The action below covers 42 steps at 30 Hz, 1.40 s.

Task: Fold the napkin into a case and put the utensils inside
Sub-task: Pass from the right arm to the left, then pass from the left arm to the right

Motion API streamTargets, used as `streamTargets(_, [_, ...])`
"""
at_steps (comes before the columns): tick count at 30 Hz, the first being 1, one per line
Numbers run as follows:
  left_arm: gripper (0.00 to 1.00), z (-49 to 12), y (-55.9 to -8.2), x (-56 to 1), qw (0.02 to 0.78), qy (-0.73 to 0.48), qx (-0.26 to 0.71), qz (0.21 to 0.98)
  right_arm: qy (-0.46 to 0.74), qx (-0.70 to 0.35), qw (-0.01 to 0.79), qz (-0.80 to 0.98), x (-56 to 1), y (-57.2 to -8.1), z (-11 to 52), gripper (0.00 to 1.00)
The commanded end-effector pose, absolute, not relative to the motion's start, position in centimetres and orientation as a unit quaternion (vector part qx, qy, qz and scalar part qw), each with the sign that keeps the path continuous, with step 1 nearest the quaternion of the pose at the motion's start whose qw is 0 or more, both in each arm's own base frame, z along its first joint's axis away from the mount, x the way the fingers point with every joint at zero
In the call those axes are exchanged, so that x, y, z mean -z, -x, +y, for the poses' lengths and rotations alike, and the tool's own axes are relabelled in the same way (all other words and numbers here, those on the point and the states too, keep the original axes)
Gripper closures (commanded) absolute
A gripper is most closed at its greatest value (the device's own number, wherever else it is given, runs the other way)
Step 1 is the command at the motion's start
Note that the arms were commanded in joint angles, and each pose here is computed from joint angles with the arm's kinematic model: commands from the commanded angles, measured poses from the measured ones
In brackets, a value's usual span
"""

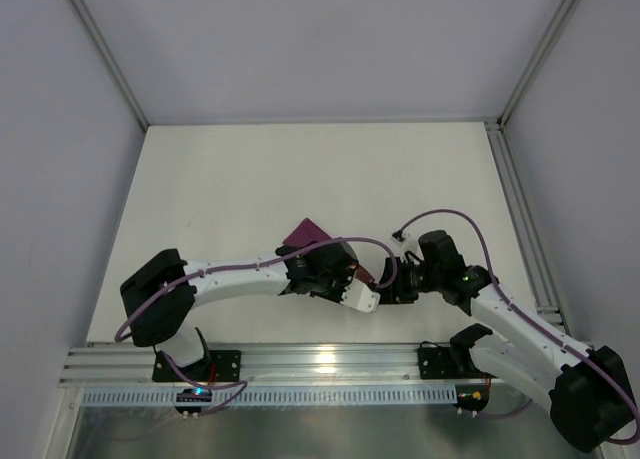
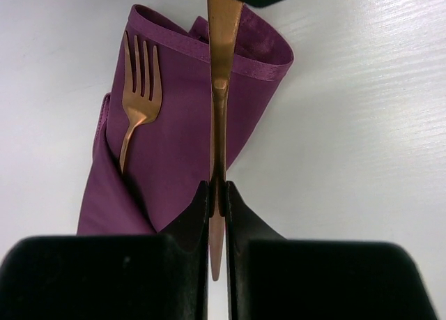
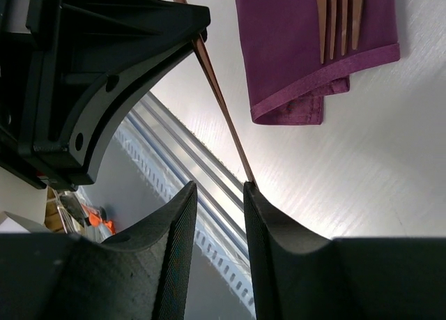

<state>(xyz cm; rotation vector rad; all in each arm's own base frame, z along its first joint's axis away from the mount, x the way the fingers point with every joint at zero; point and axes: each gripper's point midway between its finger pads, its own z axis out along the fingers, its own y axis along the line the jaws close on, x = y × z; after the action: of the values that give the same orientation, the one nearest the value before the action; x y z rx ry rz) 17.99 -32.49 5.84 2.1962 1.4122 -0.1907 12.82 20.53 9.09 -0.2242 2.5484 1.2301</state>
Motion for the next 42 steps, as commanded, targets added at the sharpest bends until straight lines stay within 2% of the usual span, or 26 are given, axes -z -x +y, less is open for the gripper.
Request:
streamTargets(1, [1.0, -32.9, -18.0, -6.8, 0.267, -0.823, 0.063, 0.497, 0.107, -0.42, 0.177, 0.884, -10.6, -13.9, 20.7, 0.62])
streamTargets(6, [1.0, -32.6, -17.5, -6.4, 0.259, -0.828, 0.067, 0.494, 0.124, -0.422, 0.18, 0.88, -12.1, -14.7, 21.2, 0.62])
streamTargets(17, [1.0, -32.5, -17.6, -7.1, 0.274, -0.823, 0.065, 0.493, 0.135, -0.387, 0.145, 0.901, -9.2, -14.0, 20.2, 0.57])
streamTargets(23, [1.0, -32.7, -17.9, -7.6, 0.281, -0.821, 0.059, 0.493, 0.139, -0.422, 0.127, 0.887, -9.3, -13.0, 21.0, 0.56])
streamTargets(27, [1.0, -32.9, -17.9, -7.7, 0.282, -0.822, 0.063, 0.491, 0.139, -0.407, 0.125, 0.894, -8.5, -12.7, 20.4, 0.57])
streamTargets(30, [1.0, -32.8, -18.0, -7.7, 0.281, -0.822, 0.059, 0.492, 0.136, -0.419, 0.125, 0.889, -8.5, -12.6, 20.7, 0.68])
streamTargets(31, [1.0, -32.9, -18.0, -7.7, 0.282, -0.821, 0.059, 0.492, 0.132, -0.423, 0.122, 0.888, -8.5, -12.5, 20.8, 0.75])
streamTargets(36, [1.0, -33.4, -18.6, -7.9, 0.289, -0.816, 0.053, 0.498, 0.131, -0.43, 0.126, 0.884, -8.8, -12.7, 21.0, 0.8])
streamTargets(42, [1.0, -33.6, -19.0, -7.6, 0.291, -0.815, 0.047, 0.499, 0.127, -0.436, 0.144, 0.879, -9.4, -13.1, 21.2, 0.97])
